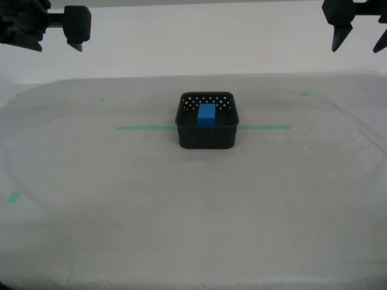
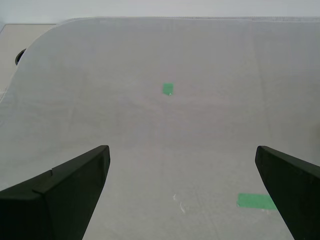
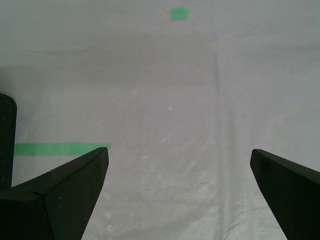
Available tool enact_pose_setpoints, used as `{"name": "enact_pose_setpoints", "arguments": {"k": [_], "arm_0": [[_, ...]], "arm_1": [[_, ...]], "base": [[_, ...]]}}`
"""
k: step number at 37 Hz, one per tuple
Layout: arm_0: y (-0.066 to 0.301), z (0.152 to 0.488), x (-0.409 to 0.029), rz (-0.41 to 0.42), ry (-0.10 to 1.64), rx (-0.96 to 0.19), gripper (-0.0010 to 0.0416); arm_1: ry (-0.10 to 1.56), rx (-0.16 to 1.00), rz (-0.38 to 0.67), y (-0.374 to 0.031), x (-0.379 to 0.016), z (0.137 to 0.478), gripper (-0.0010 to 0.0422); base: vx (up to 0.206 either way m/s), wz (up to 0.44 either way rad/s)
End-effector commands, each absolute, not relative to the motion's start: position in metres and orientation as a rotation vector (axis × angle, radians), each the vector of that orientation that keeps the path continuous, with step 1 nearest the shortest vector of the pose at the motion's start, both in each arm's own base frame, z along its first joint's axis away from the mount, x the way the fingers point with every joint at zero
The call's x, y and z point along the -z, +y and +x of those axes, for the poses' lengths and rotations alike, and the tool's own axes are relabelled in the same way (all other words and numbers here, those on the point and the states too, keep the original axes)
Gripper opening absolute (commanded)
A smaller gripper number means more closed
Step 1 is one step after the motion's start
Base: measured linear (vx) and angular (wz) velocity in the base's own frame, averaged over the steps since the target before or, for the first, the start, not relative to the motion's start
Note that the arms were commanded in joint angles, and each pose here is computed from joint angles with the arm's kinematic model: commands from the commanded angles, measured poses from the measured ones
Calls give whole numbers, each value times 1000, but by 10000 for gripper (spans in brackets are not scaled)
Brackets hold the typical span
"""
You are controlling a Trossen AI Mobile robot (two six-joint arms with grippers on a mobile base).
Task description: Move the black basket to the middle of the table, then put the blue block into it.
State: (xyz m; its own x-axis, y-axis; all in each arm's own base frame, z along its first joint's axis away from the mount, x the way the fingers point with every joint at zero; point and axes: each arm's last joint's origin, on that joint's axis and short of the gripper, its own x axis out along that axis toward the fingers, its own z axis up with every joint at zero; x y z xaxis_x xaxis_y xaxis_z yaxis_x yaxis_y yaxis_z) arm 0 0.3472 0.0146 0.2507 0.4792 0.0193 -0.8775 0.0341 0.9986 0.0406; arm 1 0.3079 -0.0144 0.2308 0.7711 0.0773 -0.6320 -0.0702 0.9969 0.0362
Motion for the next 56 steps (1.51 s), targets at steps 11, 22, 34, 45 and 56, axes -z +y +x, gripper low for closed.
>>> {"name": "enact_pose_setpoints", "arguments": {"k": [11, 22, 34, 45, 56], "arm_0": [[15, 347, -251, 54, 1070, 8, 399], [15, 347, -251, 54, 1070, 8, 399], [14, 347, -251, 55, 1070, 9, 399], [15, 347, -251, 54, 1070, 8, 399], [14, 347, -251, 55, 1070, 9, 399]], "arm_1": [[682, -82, 9, -14, -231, 308, 400], [682, -82, 9, -14, -231, 308, 400], [682, -82, 9, -14, -231, 308, 400], [682, -82, 9, -14, -231, 308, 400], [682, -81, 9, -14, -231, 308, 400]], "base": [[0, 0], [0, 0], [0, 0], [0, 0], [0, 0]]}}
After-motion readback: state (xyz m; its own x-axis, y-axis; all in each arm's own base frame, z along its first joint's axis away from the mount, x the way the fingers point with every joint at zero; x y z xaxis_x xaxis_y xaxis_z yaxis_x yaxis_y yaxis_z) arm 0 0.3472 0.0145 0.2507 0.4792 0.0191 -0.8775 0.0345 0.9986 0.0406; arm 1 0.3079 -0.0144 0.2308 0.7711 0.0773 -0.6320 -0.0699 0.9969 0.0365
